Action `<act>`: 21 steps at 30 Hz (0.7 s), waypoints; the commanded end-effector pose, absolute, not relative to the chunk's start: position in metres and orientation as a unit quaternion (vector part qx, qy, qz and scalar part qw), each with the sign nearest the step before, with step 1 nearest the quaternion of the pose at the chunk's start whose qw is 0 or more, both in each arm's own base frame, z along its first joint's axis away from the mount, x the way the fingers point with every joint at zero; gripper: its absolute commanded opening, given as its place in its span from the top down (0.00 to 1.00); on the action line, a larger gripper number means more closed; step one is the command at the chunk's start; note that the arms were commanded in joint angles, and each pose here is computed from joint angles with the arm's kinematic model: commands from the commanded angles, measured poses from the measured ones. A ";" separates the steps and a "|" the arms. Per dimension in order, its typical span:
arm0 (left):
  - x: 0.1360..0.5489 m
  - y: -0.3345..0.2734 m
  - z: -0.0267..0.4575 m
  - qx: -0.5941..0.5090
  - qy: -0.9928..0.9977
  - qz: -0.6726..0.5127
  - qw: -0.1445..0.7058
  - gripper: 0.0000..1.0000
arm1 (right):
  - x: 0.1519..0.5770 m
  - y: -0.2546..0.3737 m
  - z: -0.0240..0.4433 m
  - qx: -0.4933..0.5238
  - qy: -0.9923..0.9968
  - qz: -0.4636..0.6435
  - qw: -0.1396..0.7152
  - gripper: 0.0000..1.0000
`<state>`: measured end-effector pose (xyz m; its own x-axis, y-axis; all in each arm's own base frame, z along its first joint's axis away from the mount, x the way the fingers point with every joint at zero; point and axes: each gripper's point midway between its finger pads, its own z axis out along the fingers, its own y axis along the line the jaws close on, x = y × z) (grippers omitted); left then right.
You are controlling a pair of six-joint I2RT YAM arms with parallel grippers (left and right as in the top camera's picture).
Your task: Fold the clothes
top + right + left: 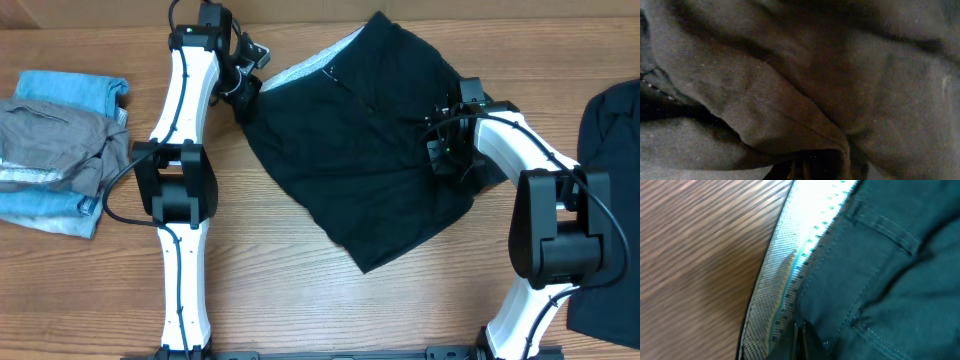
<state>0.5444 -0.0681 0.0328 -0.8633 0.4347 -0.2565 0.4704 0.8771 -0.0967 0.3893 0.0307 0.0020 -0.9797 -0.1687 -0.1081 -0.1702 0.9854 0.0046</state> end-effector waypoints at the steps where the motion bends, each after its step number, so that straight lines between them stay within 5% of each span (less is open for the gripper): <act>1: 0.546 -0.028 0.019 0.124 0.987 -0.025 0.094 0.96 | 0.390 0.025 0.011 -0.067 0.996 0.001 0.058 0.96; 6: 0.538 0.004 0.018 0.010 0.997 -0.033 0.075 0.96 | 0.383 0.021 0.010 -0.067 0.997 -0.009 0.043 0.96; 21: 0.450 -0.024 0.023 -0.149 0.979 -0.076 -0.119 0.96 | 0.382 0.001 0.021 -0.085 0.994 -0.065 0.030 0.96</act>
<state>0.4578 -0.0221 0.0297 -0.9515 -0.2274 0.2072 -0.2584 0.9562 -0.1372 0.3687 0.0179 0.0046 -0.9827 -0.1851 -0.0069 -0.1845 0.9815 -0.0515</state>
